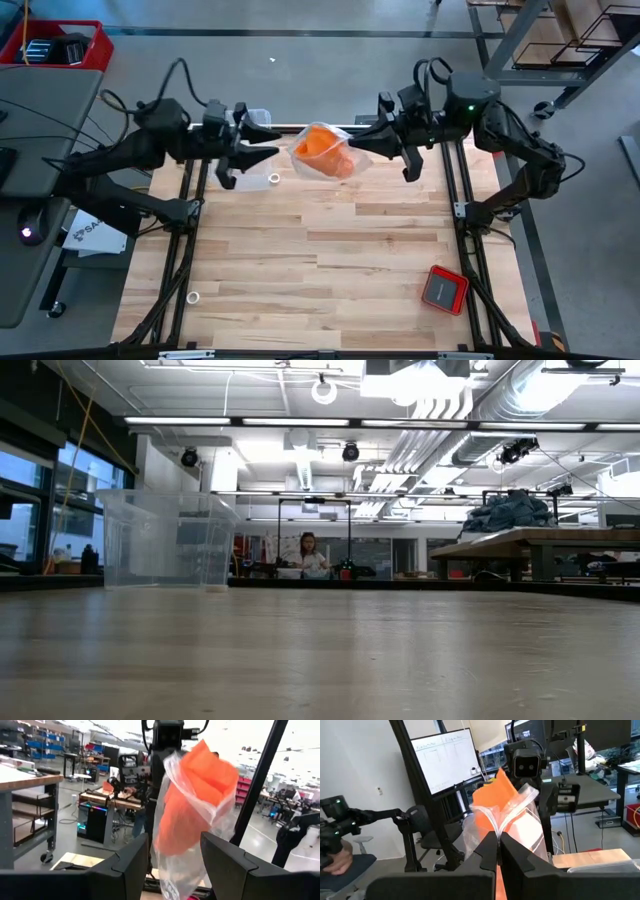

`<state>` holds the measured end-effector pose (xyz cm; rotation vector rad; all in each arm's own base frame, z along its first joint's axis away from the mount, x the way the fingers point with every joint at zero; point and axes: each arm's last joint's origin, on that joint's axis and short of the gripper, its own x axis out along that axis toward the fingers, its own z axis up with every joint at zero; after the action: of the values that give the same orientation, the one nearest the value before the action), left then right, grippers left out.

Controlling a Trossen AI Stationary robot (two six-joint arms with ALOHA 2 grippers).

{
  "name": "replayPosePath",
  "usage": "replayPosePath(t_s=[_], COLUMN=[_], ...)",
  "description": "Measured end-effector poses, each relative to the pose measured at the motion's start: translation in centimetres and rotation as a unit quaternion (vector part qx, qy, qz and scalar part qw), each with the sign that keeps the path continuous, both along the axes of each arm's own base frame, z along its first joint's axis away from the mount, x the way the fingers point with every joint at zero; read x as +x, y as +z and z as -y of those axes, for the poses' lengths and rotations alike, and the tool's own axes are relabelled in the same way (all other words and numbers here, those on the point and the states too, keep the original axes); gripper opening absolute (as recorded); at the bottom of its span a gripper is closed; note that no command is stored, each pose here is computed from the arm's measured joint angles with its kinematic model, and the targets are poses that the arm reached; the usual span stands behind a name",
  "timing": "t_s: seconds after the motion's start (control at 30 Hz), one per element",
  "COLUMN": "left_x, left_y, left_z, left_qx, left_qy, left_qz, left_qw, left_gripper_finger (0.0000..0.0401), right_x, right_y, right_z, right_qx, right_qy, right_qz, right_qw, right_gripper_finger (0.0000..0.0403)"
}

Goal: Roll bandage
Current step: Put the rolled orange bandage into the zip bag

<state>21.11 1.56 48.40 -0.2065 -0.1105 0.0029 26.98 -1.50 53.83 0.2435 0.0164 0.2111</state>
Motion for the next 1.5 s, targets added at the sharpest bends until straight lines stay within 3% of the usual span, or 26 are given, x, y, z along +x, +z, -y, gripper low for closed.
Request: replayPosePath(t_s=[0.2,0.4,0.67,0.83,1.13,1.5], left_x=[-1.0,0.2,1.4,1.9,-0.5,1.6], left_y=[0.4,-0.2,0.1,-0.2,0.6,0.1], left_z=[0.2,0.3,0.4,0.5,0.7,0.5], left_qx=[-0.016,-0.014,-0.014,-0.022,-0.029,-0.024], left_qy=[-0.002,-0.005,-0.021,-0.052,-0.049,-0.045], left_qz=[0.008,-0.005,0.027,0.019,0.022,0.029], left_qw=[1.000,1.000,0.999,0.998,0.998,0.998], left_gripper_finger=[0.0178,0.0178,0.0178,0.0178,0.0178,0.0178], right_x=[0.1,0.1,0.1,0.1,0.1,0.1], right_y=[0.0,-0.1,-0.1,-0.1,0.0,0.0], right_z=[0.0,0.0,-0.1,-0.1,-0.1,-0.1], right_qx=[0.000,0.004,0.008,0.008,0.006,0.004], right_qy=[0.003,0.004,0.007,0.006,0.006,0.006], right_qz=[-0.001,-0.002,-0.002,-0.002,-0.002,-0.001], right_qw=[1.000,1.000,1.000,1.000,1.000,1.000], right_gripper_finger=[0.0000,0.0000,0.0000,0.0000,0.0000,0.0000])
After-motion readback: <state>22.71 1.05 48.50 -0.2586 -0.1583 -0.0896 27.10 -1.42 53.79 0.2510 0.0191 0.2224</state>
